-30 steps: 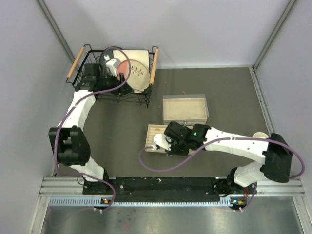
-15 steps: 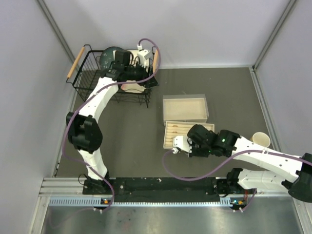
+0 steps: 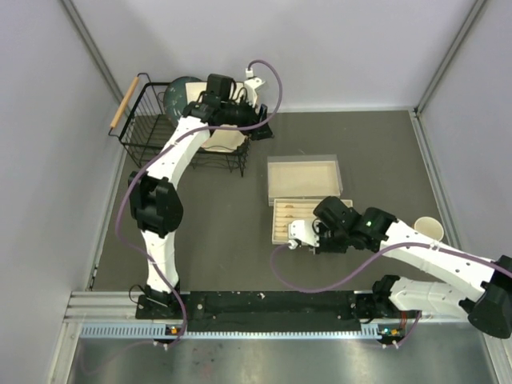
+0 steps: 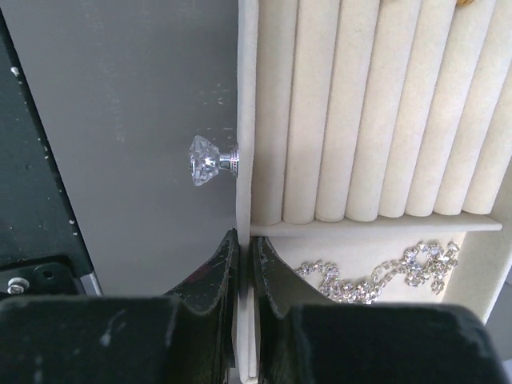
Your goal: Organize the mixed jewelry
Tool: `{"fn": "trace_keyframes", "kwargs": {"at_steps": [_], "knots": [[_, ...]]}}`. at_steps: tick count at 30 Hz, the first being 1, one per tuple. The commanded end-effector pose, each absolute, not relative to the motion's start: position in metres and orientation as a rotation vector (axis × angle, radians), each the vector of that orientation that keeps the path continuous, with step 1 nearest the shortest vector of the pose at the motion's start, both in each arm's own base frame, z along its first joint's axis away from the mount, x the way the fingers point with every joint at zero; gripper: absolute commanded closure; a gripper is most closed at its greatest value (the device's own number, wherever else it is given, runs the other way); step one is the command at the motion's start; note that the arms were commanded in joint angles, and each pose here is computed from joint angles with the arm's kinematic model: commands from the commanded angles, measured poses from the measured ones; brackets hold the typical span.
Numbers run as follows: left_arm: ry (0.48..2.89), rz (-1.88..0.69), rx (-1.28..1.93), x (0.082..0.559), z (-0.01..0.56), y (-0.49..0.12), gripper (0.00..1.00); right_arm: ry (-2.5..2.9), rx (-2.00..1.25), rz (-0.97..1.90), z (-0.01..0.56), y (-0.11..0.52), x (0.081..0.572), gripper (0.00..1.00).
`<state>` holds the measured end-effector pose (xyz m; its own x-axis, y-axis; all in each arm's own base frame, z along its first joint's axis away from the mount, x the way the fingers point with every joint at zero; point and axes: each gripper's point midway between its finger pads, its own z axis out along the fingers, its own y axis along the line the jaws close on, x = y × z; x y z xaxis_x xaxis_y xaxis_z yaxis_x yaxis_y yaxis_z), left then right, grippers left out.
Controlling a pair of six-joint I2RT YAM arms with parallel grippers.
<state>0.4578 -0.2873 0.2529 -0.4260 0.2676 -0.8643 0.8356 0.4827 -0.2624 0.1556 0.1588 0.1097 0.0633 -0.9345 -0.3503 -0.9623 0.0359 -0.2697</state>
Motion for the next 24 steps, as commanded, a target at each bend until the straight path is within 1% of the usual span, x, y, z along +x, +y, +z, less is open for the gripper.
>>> {"fn": "trace_keyframes", "kwargs": {"at_steps": [1, 6, 10, 16, 18, 24], "knots": [[1.870, -0.901, 0.979, 0.466, 0.261, -0.301, 0.31, 1.790, -1.890, 0.157, 0.126, 0.183, 0.166, 1.00], [1.842, -0.878, 1.021, 0.474, 0.256, -0.320, 0.31, 1.817, -1.880, 0.184, 0.123, 0.187, 0.167, 1.00], [1.871, -0.864, 1.026, 0.485, 0.234, -0.333, 0.31, 1.829, -1.848, 0.193, 0.126, 0.188, 0.176, 1.00], [1.856, -0.857, 1.011, 0.504, 0.221, -0.344, 0.31, 1.817, -1.835, 0.199, 0.130, 0.192, 0.186, 1.00], [1.842, -0.861, 1.019, 0.507, 0.219, -0.350, 0.32, 1.817, -1.827, 0.204, 0.130, 0.193, 0.188, 1.00], [1.872, -0.899, 1.035, 0.507, 0.192, -0.366, 0.32, 1.826, -1.827, 0.210, 0.128, 0.194, 0.192, 1.00]]}}
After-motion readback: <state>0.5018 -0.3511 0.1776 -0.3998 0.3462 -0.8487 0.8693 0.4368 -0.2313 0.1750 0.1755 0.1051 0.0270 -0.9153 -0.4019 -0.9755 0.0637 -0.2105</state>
